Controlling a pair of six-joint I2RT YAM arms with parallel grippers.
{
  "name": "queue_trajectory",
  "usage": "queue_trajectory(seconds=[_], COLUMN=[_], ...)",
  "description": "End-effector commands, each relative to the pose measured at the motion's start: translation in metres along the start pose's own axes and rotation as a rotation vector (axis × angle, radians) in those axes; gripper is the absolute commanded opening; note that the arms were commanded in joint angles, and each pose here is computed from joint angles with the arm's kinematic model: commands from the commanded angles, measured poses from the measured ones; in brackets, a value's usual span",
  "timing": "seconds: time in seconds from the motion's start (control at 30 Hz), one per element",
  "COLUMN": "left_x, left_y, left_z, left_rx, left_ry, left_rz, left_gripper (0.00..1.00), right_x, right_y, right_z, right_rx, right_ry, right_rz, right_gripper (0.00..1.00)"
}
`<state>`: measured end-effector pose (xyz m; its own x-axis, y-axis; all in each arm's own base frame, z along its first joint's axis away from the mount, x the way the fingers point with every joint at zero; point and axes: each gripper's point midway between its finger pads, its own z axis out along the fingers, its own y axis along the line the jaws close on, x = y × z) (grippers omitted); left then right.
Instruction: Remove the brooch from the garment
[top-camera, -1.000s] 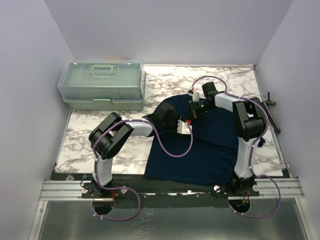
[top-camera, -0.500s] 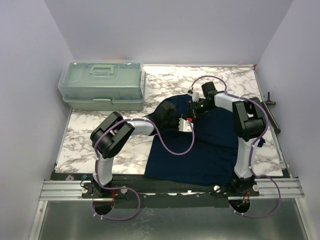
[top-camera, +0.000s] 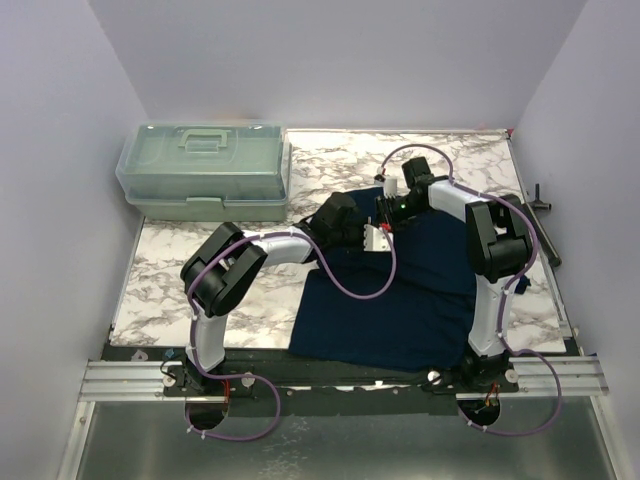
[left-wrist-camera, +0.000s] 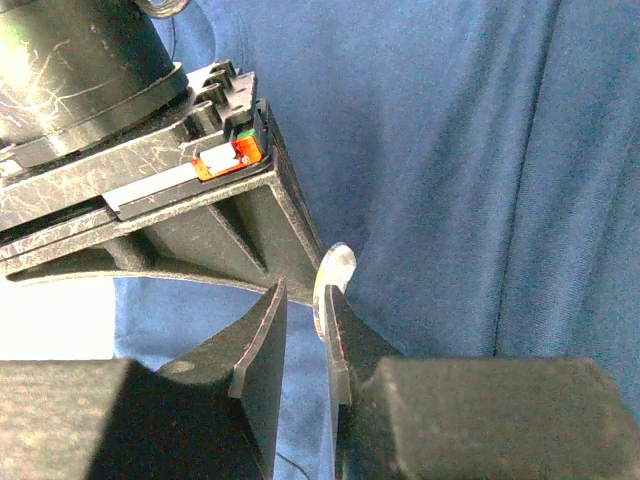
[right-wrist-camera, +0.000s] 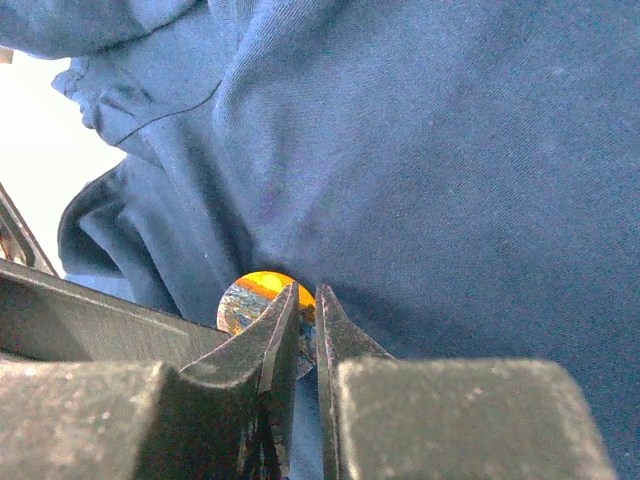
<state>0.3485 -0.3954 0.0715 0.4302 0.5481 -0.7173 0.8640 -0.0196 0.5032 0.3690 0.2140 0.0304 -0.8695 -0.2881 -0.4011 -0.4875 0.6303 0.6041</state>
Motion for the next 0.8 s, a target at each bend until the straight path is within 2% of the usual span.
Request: queue_trajectory(seconds=[0.0, 0.37, 0.47, 0.57, 0.77], left_x=[-0.009, 0.008, 0.009, 0.006, 0.004], left_y=[-0.008, -0.02, -0.018, -0.014, 0.001], left_z=[0.003, 0.009, 0.01, 0.01, 0.006], left_rx=[0.063, 0.121, 0.123, 0.114, 0.056], left_ry=[-0.02, 0.043, 0.054, 0.057, 0.071], left_rz=[-0.051, -0.094, -0.109, -0.137, -0.288], left_gripper=[0.23, 0.23, 0.19, 0.0, 0.0], right_x=[-0.001, -0.008, -0.008, -0.007, 0.01], right_y=[-0.004, -0.006, -0.006, -0.009, -0.011], right_z=[0.002, -0.005, -0.009, -0.016, -0.033], right_rx=[0.033, 0.051, 0.059, 0.075, 0.111], right_ry=[0.022, 0.011, 0.013, 0.009, -0.006], right_rz=[-0.01, -0.02, -0.02, 0.002, 0.062], right_gripper=[0.16, 0.2, 0.21, 0.21, 0.19])
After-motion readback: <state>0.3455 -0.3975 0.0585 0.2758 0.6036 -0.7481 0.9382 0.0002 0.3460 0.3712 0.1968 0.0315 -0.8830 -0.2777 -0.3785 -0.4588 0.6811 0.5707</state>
